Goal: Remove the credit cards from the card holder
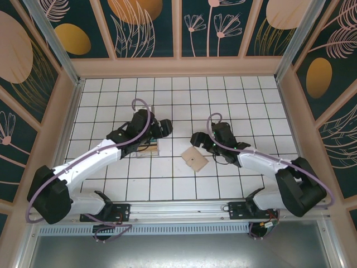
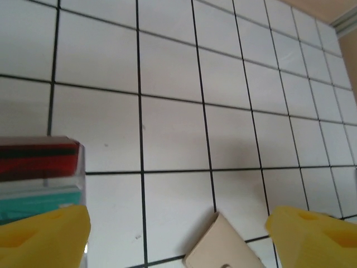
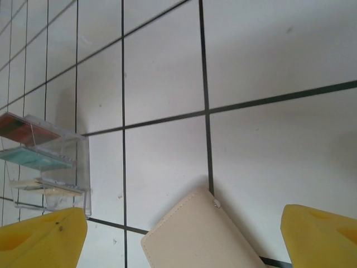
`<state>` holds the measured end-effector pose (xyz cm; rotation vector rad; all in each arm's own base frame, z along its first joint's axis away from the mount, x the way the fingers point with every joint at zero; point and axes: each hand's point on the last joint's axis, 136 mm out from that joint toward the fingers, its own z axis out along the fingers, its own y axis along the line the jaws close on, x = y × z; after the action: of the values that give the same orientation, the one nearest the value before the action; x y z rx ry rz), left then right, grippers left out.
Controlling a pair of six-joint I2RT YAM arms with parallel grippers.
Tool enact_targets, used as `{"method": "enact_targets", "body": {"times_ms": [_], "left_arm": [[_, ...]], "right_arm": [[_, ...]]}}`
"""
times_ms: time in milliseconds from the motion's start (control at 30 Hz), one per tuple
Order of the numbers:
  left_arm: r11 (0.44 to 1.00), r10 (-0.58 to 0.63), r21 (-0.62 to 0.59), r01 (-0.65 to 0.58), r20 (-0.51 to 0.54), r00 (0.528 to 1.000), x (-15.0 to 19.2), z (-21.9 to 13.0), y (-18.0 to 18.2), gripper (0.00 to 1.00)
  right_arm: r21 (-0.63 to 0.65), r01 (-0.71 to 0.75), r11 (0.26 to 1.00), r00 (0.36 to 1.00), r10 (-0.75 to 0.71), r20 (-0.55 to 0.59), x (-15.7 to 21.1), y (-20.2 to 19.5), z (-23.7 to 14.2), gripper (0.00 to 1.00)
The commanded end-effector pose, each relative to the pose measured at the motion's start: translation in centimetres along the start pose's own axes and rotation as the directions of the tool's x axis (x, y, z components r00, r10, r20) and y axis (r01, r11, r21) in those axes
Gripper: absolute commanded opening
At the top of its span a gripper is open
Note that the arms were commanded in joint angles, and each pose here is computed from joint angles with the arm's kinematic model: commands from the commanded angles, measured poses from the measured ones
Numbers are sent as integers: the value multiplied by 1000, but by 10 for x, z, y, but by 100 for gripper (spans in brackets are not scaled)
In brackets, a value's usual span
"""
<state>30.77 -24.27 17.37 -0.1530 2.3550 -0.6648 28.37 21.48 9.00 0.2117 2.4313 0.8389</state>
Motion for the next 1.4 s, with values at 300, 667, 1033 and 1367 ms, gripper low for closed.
{"method": "enact_targets", "body": {"times_ms": [300, 667, 1033, 1367], "left_arm": [[994, -26, -109, -2, -254, 967, 101, 25, -25, 70], [967, 14, -226, -117, -411, 911, 182, 45, -44, 53], [951, 161, -147, -274, -520, 839, 226, 59, -58, 65], [846, 186, -342, -409, -529, 828, 222, 65, -12, 59]], "right_arm": [[91, 68, 994, 996, -73, 43, -2, -33, -42, 92], [191, -21, 981, 981, -16, 194, -14, -62, -75, 92], [165, -14, 986, 979, -20, 202, -14, -62, -79, 93], [169, -33, 985, 976, -5, 220, -14, -66, -82, 93]]}}
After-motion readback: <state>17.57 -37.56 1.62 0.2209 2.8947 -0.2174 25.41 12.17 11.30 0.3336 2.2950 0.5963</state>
